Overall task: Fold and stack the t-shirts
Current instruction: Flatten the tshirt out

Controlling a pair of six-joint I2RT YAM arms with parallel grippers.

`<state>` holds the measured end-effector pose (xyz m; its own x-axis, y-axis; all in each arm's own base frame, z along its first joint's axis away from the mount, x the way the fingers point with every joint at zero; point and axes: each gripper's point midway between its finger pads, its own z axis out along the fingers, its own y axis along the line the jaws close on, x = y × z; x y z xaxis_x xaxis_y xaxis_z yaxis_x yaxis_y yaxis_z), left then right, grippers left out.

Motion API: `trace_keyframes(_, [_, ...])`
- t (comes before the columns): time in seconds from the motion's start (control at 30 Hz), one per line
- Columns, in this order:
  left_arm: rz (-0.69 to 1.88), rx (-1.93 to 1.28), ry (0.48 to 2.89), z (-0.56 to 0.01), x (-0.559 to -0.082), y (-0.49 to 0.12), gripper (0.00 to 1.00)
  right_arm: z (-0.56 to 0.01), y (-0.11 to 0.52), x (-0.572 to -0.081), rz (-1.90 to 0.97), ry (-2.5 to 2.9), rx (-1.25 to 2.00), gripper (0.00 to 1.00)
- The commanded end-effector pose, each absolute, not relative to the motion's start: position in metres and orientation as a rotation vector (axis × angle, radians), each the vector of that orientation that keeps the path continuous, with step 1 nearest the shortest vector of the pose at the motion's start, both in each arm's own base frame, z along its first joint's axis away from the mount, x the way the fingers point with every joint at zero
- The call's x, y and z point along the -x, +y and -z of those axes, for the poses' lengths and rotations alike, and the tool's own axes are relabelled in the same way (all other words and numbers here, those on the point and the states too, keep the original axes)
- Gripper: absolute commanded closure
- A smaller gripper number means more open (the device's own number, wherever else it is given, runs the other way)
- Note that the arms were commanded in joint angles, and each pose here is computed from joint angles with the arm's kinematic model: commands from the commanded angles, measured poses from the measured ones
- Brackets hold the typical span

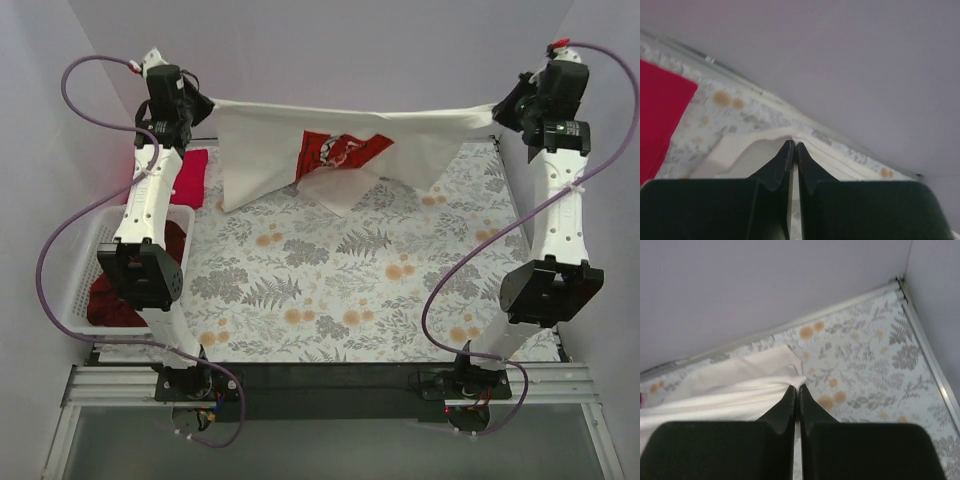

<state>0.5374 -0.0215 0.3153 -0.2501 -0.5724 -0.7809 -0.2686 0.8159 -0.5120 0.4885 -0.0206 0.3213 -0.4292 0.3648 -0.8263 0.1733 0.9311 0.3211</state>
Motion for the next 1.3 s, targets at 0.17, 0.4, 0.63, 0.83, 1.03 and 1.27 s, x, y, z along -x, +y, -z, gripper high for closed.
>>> trace_keyframes(0.17, [0.417, 0.465, 1.392, -0.542, -0.469, -0.018, 1.0, -0.547, -0.057, -0.386, -0.143, 1.5, -0.234, 0.99])
trace_keyframes(0.4, [0.39, 0.327, 1.306, -0.59, -0.342, -0.021, 1.0, -0.623, -0.05, -0.252, 0.146, 1.213, -0.103, 0.99])
trace_keyframes(0.63, [0.402, 0.229, 1.138, -0.651, -0.225, -0.024, 1.0, -0.687, -0.03, -0.146, 0.274, 0.956, -0.012, 0.99])
trace_keyframes(0.83, [0.397, 0.236, 1.186, -0.641, -0.251, -0.025, 1.0, -0.71, -0.018, -0.162, 0.261, 0.904, 0.078, 0.99])
trace_keyframes(1.03, [0.383, 0.306, 1.393, -0.565, -0.365, -0.028, 1.0, -0.67, 0.0, -0.283, 0.176, 1.094, 0.18, 0.99])
trace_keyframes(1.27, [0.329, 0.384, 1.669, -0.395, -0.487, -0.029, 1.0, -0.511, 0.025, -0.43, 0.005, 1.43, 0.276, 0.99])
